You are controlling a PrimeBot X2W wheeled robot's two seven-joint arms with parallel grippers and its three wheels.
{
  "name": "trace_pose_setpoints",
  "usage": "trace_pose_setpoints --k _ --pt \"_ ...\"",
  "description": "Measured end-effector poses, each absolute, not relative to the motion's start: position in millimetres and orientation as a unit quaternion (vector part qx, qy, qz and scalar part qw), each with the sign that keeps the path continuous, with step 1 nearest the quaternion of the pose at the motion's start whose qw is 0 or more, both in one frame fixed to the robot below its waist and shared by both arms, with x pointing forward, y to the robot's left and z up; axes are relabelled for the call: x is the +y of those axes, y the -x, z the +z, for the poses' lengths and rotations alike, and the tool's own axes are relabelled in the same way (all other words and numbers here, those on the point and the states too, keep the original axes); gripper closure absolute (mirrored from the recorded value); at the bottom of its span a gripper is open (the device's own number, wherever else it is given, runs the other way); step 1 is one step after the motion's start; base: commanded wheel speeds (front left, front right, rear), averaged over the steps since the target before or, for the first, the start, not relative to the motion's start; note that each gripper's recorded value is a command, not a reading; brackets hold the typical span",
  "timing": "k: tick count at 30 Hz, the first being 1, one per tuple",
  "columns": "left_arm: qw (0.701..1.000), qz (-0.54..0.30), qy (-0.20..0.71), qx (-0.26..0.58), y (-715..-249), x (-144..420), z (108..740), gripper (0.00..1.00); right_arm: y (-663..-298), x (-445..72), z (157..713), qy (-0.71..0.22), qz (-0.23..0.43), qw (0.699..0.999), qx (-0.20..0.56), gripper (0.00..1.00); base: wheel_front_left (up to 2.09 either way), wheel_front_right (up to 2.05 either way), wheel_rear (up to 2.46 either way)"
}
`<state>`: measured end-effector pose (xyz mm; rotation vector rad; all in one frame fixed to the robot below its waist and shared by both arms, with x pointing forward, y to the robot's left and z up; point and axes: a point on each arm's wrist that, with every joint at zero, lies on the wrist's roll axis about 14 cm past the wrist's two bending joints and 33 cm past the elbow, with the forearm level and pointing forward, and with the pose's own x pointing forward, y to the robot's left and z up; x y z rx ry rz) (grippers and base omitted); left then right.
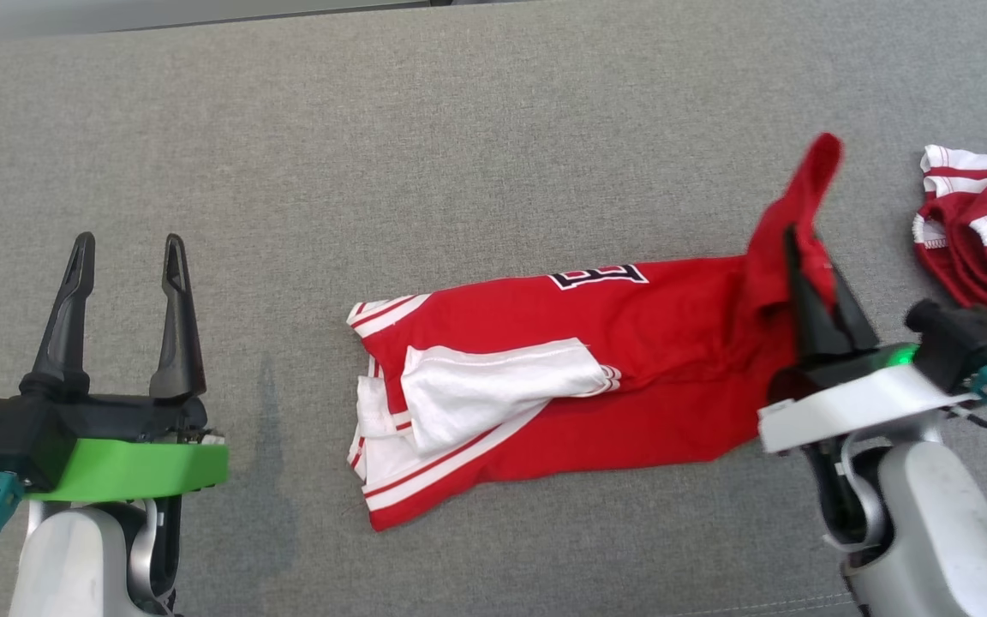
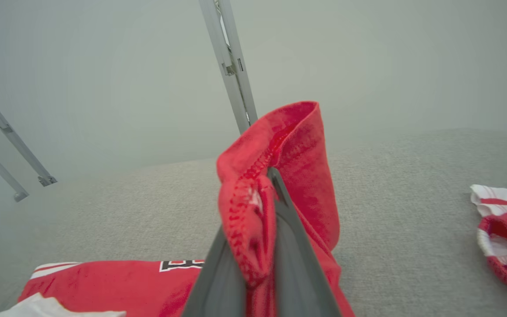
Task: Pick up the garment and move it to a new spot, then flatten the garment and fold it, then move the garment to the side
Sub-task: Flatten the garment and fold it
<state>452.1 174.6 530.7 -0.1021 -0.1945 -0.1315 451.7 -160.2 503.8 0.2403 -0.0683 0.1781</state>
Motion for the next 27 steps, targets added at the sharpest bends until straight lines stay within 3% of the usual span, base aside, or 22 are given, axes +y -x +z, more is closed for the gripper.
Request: trace_pose_setpoints --k 12,27 --pt "0.992 -0.065 0.049 -0.093 -444.5 175.9 530.8 0.00 -425.4 -2.1 546.4 -0.195 0.296 0.934 -0.040 1.00 0.00 0.00 0.00" --pt "0.995 -0.048 0.052 -0.077 -440.5 185.3 520.3 0.00 -400.4 77.2 489.8 -0.228 0.400 0.886 0.056 1.00 0.00 0.00 0.00"
